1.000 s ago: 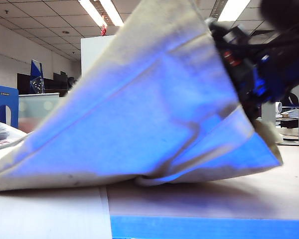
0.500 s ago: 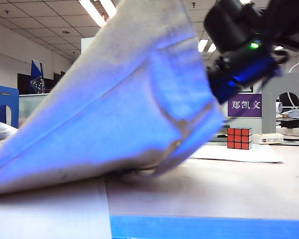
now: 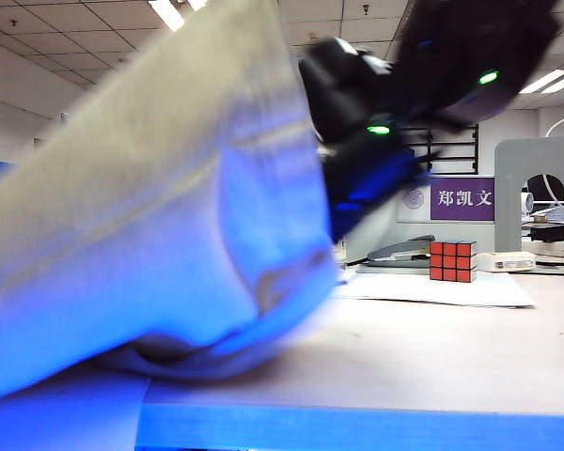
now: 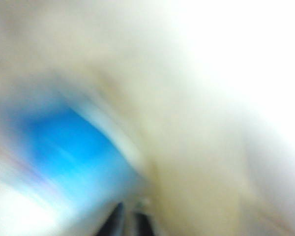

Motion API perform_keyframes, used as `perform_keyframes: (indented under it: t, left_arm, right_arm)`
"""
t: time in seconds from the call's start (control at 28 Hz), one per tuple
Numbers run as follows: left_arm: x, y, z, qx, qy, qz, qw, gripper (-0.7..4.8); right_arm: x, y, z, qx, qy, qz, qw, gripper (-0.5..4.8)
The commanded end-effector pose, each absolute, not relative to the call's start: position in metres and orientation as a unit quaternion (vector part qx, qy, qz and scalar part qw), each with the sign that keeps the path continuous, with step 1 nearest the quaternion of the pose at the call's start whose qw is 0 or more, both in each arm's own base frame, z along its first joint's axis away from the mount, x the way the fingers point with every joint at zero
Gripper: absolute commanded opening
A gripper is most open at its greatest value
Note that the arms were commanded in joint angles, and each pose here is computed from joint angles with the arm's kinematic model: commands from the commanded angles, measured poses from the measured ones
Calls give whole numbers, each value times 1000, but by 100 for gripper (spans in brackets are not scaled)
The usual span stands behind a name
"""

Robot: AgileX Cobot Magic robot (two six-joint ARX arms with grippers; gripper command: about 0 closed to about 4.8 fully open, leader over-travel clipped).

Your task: Take the glasses case out of the canvas bag and put it on the table.

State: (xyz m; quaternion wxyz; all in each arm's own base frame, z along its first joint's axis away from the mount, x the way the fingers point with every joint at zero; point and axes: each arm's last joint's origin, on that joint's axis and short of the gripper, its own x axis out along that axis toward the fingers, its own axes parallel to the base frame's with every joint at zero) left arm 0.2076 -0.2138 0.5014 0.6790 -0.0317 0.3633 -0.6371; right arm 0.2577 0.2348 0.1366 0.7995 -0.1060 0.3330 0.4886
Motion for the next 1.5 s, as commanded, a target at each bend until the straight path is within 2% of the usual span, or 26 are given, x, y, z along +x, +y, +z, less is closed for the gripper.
perform_keyframes:
  t: [0.04,0.11,0.14,0.21,0.32,0.36,0.43,0.54,0.64,0.75,0.79,0.86,0.93,1.04,1.14,1.21,1.29,1.36,1.43,1.5]
  left_arm:
    - [250,-160,500,-18,349,-496,795,-6]
    - [267,-137,501,-13,334,-414,847,-6]
    - [271,-131,504,-35,328,-415,848,-6]
    - [269,-133,507,-66,323,-473,817,-6]
    - [258,-152,509,-69,317,-540,777,-6]
    - [255,-155,510,-65,313,-547,774,-6]
    - [250,-160,512,-64,306,-563,766,-6]
    - [245,-167,515,-61,294,-583,755,-6]
    - [241,-167,518,-72,292,-606,736,-6]
    - [230,-173,523,-81,293,-629,716,-6]
    - [225,-175,524,-84,292,-649,698,-6]
    - [210,-186,527,-96,298,-708,633,-6]
    - [196,-195,528,-91,304,-730,605,-6]
    - [179,-211,527,-80,315,-753,573,-5]
    - [163,-225,525,-64,327,-762,555,-5]
    - [155,-229,522,-57,343,-761,548,-5]
    - [151,-227,516,-58,382,-750,537,-5]
    - [149,-226,513,-58,400,-743,533,-5]
    - [145,-229,513,-53,400,-748,527,-5]
    - [133,-236,513,-38,394,-765,508,-5]
  right_arm:
    - [273,187,182,-75,316,425,845,49]
    - [274,164,208,-60,295,403,864,49]
    - [271,156,219,-57,285,396,871,49]
    - [268,154,224,-42,280,431,857,49]
    - [255,168,223,-15,289,531,796,55]
    - [250,172,221,-20,302,537,788,63]
    - [243,174,215,-34,334,543,770,115]
    - [235,175,208,-39,360,551,752,117]
    - [234,175,205,-40,356,558,749,117]
    - [233,178,206,-29,333,598,729,117]
    - [234,180,208,-28,318,608,727,118]
    - [236,182,212,-25,287,625,726,118]
    - [236,183,213,-22,281,633,721,123]
    - [233,190,203,-23,304,638,707,219]
    - [220,208,188,-31,331,659,675,225]
    - [207,225,183,-49,331,674,658,264]
    - [192,248,186,-92,292,668,679,313]
    - [183,261,189,-113,260,653,703,328]
    - [178,270,187,-121,249,643,714,385]
    - [176,286,165,-145,254,587,755,479]
